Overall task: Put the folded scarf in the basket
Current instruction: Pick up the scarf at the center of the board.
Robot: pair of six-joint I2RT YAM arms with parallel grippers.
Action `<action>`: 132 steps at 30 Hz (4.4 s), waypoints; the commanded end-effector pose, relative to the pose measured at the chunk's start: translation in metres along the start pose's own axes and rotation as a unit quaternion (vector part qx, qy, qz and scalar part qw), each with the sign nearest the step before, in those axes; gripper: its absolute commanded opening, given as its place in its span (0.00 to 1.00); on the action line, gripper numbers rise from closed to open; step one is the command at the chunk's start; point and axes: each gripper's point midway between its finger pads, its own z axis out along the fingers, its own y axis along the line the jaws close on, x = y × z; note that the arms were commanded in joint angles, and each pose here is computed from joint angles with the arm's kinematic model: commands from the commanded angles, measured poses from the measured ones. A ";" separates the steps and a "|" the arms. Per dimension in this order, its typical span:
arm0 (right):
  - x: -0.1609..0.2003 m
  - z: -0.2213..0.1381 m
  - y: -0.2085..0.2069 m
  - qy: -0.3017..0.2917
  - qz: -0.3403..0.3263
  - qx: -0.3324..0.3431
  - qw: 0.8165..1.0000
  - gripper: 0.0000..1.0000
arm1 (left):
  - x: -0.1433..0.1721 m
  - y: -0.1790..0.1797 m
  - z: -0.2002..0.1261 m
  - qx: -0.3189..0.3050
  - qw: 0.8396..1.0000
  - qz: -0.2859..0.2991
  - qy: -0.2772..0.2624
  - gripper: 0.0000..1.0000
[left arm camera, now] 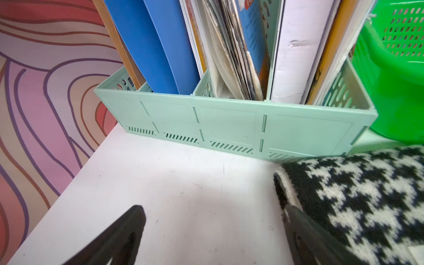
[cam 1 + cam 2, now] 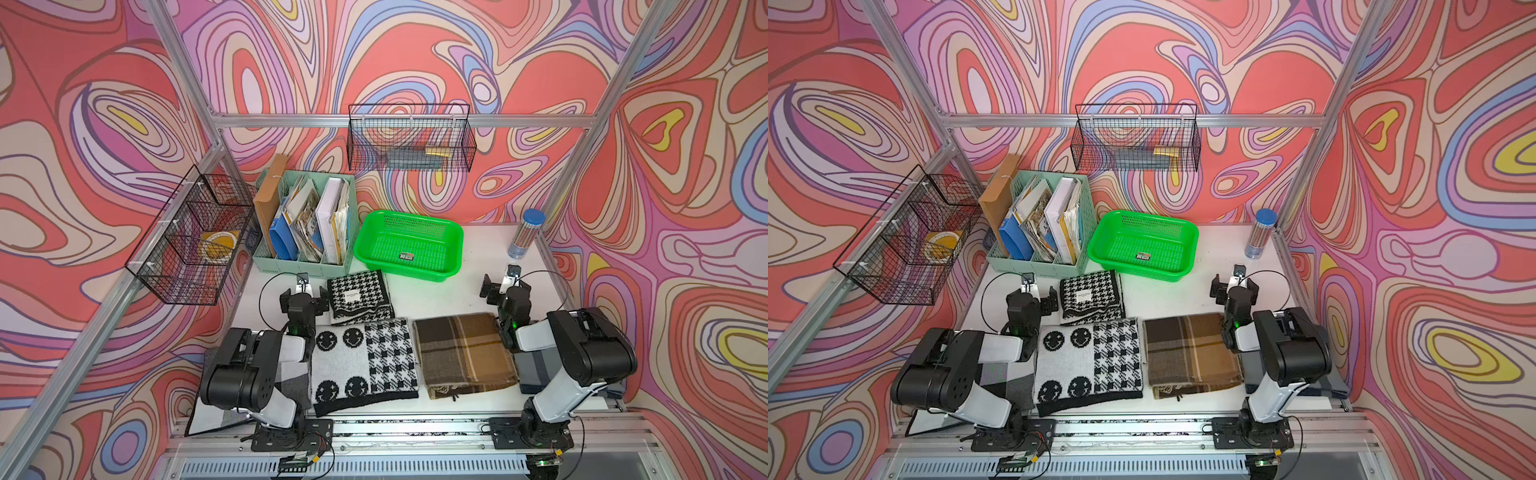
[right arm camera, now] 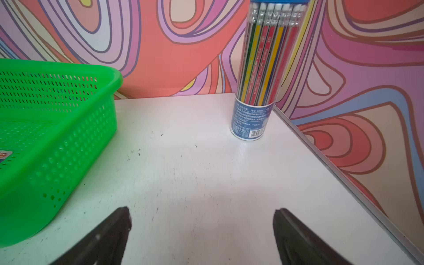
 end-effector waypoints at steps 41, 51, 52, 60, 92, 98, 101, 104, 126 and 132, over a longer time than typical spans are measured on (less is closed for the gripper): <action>-0.068 -0.070 -0.048 0.086 0.132 0.109 0.981 0.98 | -0.113 0.061 -0.123 -0.086 0.981 -0.173 0.025 0.99; -0.075 -0.122 -0.030 0.205 0.259 0.065 0.942 0.98 | -0.081 0.050 -0.172 -0.025 0.970 -0.203 0.128 0.99; -0.075 -0.128 -0.026 0.219 0.261 0.051 0.939 0.98 | -0.080 0.047 -0.175 -0.016 0.968 -0.209 0.139 0.99; -0.053 -0.177 0.002 0.296 0.241 -0.051 0.923 0.97 | -0.073 -0.035 -0.211 0.208 0.896 -0.325 0.220 0.99; 0.043 -0.186 0.013 0.408 0.269 -0.035 0.872 0.76 | 0.021 -0.325 -0.270 0.326 0.845 -0.185 0.380 0.80; 0.054 -0.180 0.018 0.415 0.275 -0.038 0.867 0.76 | 0.031 -0.328 -0.257 0.294 0.860 -0.169 0.383 0.82; 0.052 -0.178 0.019 0.412 0.276 -0.041 0.868 0.75 | 0.034 -0.314 -0.250 0.268 0.870 -0.169 0.379 0.82; 0.054 -0.177 0.015 0.407 0.274 -0.032 0.871 0.75 | 0.033 -0.306 -0.243 0.250 0.879 -0.173 0.367 0.81; 0.094 -0.146 0.011 0.442 0.246 0.018 0.862 0.74 | 0.087 -0.344 -0.224 0.239 0.849 -0.159 0.444 0.71; 0.099 -0.138 0.014 0.455 0.245 0.025 0.856 0.75 | 0.091 -0.352 -0.211 0.225 0.855 -0.143 0.445 0.69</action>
